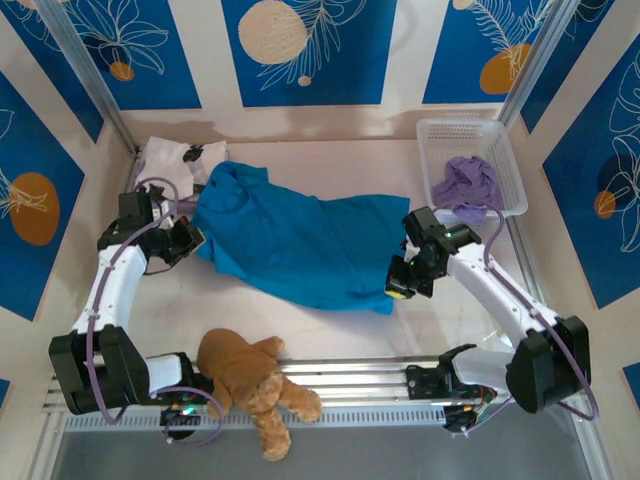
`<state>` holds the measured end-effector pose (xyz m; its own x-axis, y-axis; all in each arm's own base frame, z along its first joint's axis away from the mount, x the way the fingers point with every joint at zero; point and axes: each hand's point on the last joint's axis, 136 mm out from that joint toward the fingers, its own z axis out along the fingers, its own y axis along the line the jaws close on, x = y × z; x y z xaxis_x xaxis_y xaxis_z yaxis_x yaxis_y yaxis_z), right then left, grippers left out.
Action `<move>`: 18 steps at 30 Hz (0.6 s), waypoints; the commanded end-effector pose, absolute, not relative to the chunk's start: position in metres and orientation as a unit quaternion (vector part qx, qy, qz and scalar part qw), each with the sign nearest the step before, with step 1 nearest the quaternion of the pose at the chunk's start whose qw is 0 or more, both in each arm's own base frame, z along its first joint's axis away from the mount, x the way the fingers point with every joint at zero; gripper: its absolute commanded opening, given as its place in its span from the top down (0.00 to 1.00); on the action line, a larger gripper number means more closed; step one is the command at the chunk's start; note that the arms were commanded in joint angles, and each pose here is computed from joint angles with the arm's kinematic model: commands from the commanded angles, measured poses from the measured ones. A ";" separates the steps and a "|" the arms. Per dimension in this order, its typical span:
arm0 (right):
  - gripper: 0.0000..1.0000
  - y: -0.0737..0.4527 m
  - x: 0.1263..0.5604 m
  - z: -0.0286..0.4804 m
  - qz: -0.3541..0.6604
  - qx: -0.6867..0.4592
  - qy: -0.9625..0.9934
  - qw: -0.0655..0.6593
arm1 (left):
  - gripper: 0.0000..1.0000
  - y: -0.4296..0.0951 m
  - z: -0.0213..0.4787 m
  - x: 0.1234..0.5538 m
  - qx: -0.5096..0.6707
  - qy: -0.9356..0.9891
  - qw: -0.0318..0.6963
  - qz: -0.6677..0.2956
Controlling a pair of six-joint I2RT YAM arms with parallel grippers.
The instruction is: Fold and stack the t-shirts
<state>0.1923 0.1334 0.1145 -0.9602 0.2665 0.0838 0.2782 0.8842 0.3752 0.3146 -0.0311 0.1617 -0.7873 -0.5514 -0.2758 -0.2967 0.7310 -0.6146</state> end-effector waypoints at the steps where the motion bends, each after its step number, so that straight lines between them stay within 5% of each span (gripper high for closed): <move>1: 0.98 0.138 0.227 0.113 -0.228 -0.147 -0.962 0.003 | 1.00 -0.031 0.183 0.340 -0.204 0.893 0.268 -0.299; 4: 0.90 0.128 0.257 0.103 -0.217 -0.151 -0.965 0.001 | 1.00 -0.028 0.178 0.354 -0.208 0.895 0.259 -0.297; 7: 0.71 0.120 0.276 0.101 -0.191 -0.142 -0.971 0.000 | 1.00 -0.026 0.178 0.367 -0.206 0.896 0.257 -0.298; 18: 0.57 0.126 0.241 0.098 -0.204 -0.167 -0.965 0.009 | 1.00 -0.030 0.158 0.360 -0.203 0.903 0.230 -0.301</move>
